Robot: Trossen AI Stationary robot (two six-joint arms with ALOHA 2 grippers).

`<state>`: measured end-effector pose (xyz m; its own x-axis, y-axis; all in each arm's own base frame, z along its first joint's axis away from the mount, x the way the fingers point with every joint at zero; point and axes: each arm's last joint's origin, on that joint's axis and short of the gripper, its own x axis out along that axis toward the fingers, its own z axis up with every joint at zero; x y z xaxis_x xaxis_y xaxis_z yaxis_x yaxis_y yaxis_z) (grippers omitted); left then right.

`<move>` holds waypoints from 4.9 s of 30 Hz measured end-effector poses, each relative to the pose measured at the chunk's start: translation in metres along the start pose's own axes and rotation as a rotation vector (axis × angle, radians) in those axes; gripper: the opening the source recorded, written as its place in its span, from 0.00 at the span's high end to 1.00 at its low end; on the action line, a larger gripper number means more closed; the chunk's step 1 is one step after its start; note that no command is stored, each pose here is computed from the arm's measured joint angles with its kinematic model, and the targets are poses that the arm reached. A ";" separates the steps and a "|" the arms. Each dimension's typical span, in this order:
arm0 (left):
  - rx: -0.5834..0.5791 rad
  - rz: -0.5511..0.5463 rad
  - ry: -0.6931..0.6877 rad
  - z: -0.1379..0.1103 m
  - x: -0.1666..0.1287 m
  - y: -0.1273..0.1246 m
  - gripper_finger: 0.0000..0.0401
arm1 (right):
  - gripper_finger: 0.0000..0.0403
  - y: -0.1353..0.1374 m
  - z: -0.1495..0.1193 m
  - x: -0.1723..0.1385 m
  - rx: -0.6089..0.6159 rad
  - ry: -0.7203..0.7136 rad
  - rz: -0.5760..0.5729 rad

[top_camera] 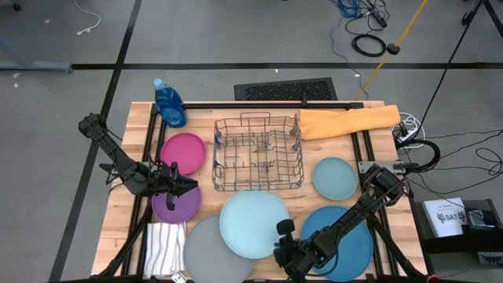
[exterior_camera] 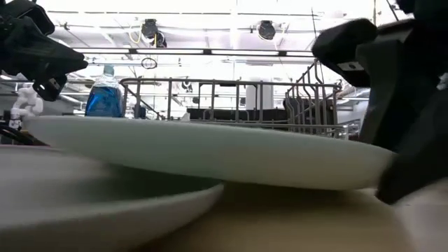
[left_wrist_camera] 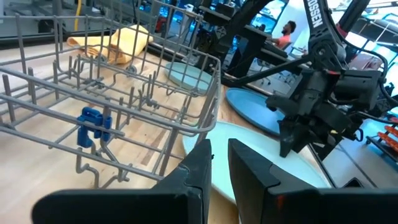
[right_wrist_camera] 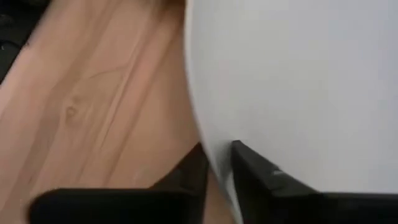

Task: Sort dishes
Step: Put the light blue plate into the dish rack

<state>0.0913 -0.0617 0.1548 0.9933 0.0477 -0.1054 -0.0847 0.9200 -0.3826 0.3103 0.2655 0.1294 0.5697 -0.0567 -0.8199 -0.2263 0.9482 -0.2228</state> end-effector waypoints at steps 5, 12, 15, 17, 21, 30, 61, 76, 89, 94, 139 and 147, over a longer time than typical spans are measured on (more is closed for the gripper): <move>-0.001 0.007 -0.004 0.000 0.000 0.000 0.86 | 0.97 0.001 0.001 -0.001 0.041 -0.004 0.024; -0.008 0.012 -0.009 0.000 0.000 0.000 0.86 | 1.00 0.004 0.006 -0.002 0.077 -0.027 0.101; -0.008 0.012 -0.009 0.000 0.000 0.000 0.86 | 1.00 0.005 0.016 -0.008 0.071 -0.036 0.135; -0.006 0.012 -0.009 0.000 0.000 0.000 0.86 | 1.00 0.007 0.025 -0.013 0.060 -0.051 0.153; -0.001 0.012 -0.009 0.000 0.000 0.000 0.86 | 1.00 0.008 0.042 -0.025 0.035 -0.086 0.165; -0.006 0.012 -0.014 0.001 0.000 0.000 0.86 | 1.00 0.004 0.069 -0.052 -0.064 -0.078 0.174; 0.018 -0.007 -0.062 0.007 0.000 -0.003 0.86 | 1.00 -0.070 0.167 -0.175 -0.091 -0.353 -0.269; 0.040 -0.014 -0.079 0.009 0.000 -0.004 0.86 | 1.00 -0.156 0.202 -0.161 0.199 -0.541 -0.456; 0.048 -0.014 -0.079 0.009 0.000 -0.004 0.86 | 1.00 -0.218 0.225 -0.138 0.345 -0.941 -0.305; 0.048 -0.014 -0.079 0.009 0.000 -0.004 0.86 | 1.00 -0.236 0.214 -0.106 0.443 -0.978 -0.310; 0.049 -0.040 -0.067 0.009 0.000 -0.005 0.86 | 1.00 -0.240 0.085 -0.006 0.880 -1.406 -0.202; 0.067 -0.035 -0.070 0.009 0.000 -0.004 0.86 | 1.00 -0.240 0.083 0.002 0.906 -1.326 -0.224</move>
<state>0.0922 -0.0622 0.1649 0.9988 0.0404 -0.0276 -0.0472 0.9454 -0.3224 0.4310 0.0639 0.2247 0.8789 -0.3722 0.2985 0.1922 0.8489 0.4924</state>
